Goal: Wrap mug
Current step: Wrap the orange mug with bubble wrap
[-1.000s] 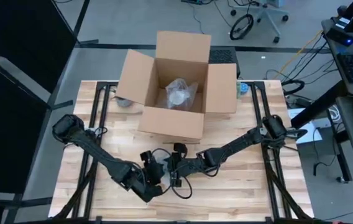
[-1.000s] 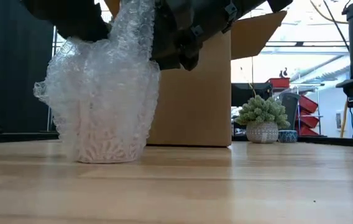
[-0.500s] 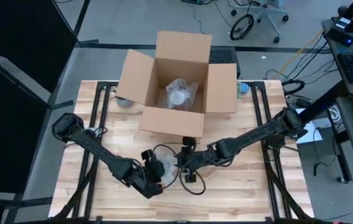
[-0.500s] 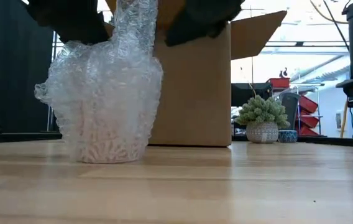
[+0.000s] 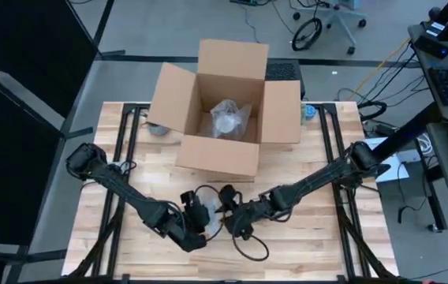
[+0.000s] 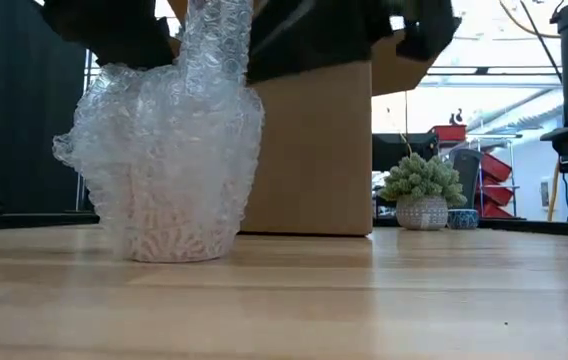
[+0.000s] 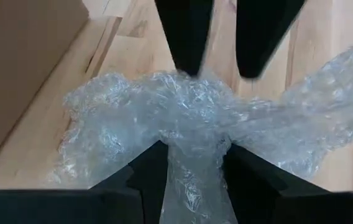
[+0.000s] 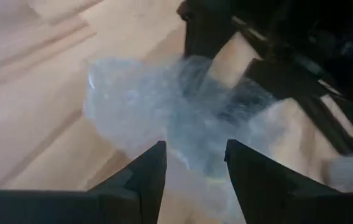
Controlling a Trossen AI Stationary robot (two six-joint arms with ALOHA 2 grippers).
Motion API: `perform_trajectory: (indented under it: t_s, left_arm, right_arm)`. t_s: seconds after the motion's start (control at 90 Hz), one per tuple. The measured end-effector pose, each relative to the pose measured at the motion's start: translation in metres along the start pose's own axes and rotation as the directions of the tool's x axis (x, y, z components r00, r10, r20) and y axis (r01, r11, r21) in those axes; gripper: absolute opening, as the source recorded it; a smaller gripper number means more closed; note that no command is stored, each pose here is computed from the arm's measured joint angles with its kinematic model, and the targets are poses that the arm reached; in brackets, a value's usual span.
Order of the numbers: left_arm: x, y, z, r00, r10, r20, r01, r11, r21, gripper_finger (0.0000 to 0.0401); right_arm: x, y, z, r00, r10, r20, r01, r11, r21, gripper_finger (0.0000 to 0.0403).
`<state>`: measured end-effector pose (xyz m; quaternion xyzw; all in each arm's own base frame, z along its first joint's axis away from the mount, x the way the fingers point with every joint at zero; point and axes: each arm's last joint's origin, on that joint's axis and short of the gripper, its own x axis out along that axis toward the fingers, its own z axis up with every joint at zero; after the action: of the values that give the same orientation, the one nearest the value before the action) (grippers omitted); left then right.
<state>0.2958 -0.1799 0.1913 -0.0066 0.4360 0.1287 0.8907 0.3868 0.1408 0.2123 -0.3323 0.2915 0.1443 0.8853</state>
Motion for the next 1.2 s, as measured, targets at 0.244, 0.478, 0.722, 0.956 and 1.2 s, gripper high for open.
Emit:
perform_trajectory:
  t_s: [0.244,0.478,0.722,0.956,1.2]
  left_arm:
    - [0.001,0.001,0.001,1.000,-0.002,0.000,0.002,1.000,-0.002,0.0138]
    - [0.003,0.004,0.002,1.000,0.006,-0.003,-0.005,1.000,0.021,0.0138]
    - [0.003,0.004,0.004,1.000,-0.003,0.005,0.003,1.000,0.030,0.0138]
    - [0.003,0.001,0.006,0.999,-0.032,0.017,0.031,0.999,0.036,0.0138]
    - [0.004,0.001,0.008,0.999,-0.034,0.032,0.033,0.999,0.029,0.0138]
  right_arm:
    - [0.039,0.001,-0.025,0.996,0.085,-0.027,-0.084,0.996,0.038,0.0153]
    - [0.053,0.000,-0.037,0.989,0.144,-0.024,-0.142,0.988,0.065,0.0151]
    - [0.051,0.004,-0.034,0.987,0.158,-0.016,-0.157,0.986,0.052,0.0102]
    - [0.048,0.012,-0.029,0.983,0.186,0.005,-0.186,0.982,0.029,0.0012]
    - [0.044,0.010,-0.025,0.988,0.155,0.023,-0.157,0.976,0.148,0.0059]
